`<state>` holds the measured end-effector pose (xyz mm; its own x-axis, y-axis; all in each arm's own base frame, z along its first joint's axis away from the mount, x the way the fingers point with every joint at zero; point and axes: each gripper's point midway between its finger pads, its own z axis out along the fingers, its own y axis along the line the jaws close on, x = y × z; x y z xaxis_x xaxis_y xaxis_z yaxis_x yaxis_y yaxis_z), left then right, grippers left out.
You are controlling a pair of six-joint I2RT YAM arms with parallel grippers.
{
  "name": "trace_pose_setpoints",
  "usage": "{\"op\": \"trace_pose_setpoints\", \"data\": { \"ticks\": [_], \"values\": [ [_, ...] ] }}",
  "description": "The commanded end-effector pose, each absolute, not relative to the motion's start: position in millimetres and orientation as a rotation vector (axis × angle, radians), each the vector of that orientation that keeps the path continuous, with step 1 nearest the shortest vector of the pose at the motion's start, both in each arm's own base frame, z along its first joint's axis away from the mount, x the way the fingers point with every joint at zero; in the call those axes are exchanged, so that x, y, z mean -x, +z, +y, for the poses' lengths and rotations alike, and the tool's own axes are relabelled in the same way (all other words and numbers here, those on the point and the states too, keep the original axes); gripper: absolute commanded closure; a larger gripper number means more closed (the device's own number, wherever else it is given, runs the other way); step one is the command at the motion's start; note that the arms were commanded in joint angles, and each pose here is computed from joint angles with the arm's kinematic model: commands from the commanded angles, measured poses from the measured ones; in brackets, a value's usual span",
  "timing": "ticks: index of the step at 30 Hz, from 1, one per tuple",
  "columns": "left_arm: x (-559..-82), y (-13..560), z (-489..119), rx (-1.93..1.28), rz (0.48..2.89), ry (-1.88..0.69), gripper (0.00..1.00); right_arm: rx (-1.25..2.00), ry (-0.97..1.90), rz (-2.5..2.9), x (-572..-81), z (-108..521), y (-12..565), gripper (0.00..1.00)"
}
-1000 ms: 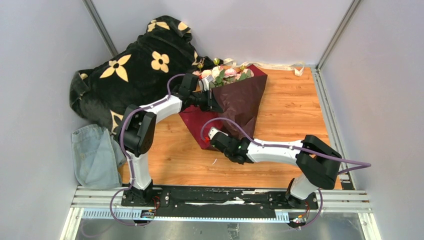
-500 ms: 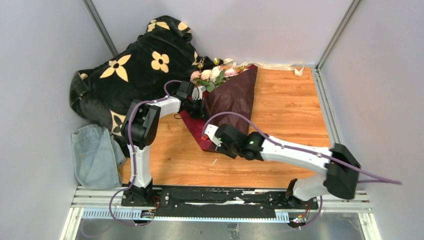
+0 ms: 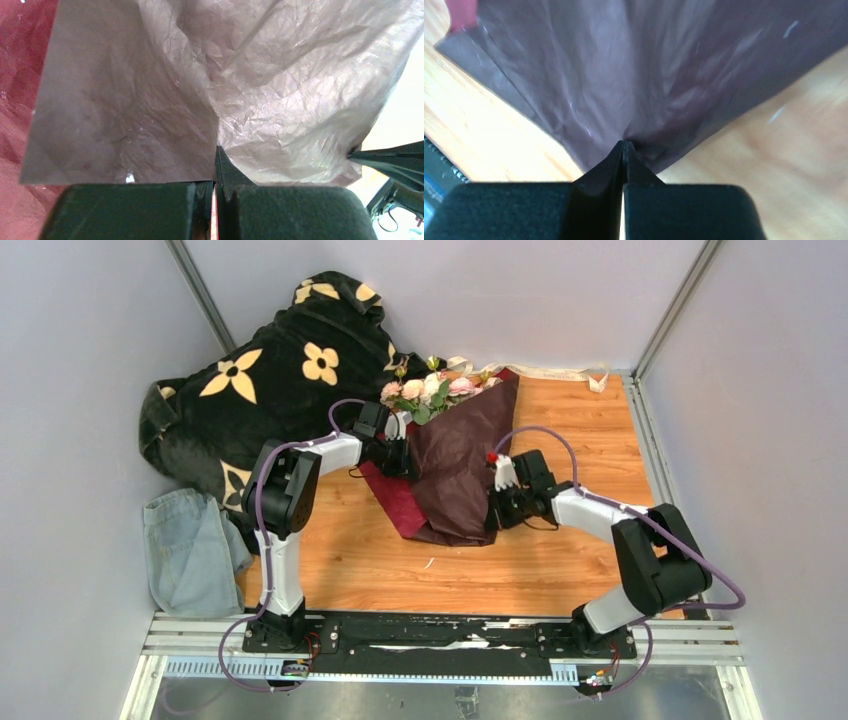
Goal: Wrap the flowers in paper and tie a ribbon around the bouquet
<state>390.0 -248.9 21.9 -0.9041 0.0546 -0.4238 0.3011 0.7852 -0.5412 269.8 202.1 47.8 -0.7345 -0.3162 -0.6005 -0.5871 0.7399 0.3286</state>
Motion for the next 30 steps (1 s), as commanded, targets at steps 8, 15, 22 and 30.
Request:
{"op": "trace_pose_setpoints", "data": {
  "ticks": [8, 15, 22, 30],
  "values": [
    [-391.7, 14.1, -227.9, -0.300, 2.601, -0.711, 1.00, 0.203, 0.547, 2.786, -199.6, 130.8, 9.8, 1.00],
    [-386.8, 15.5, -233.4, -0.324, 2.598, -0.730, 1.00, 0.483, 0.556, 2.574, -228.7, 166.3, 76.7, 1.00],
    [-385.0, 16.8, -233.5, -0.348, 2.597, -0.707, 1.00, 0.651, 1.051, 2.391, -251.4, 247.1, 98.0, 1.00],
    [-383.0, 13.6, -229.4, -0.362, 2.608, -0.680, 1.00, 0.733, 1.098, 2.532, -228.9, 266.1, 28.5, 1.00]
  ]
}}
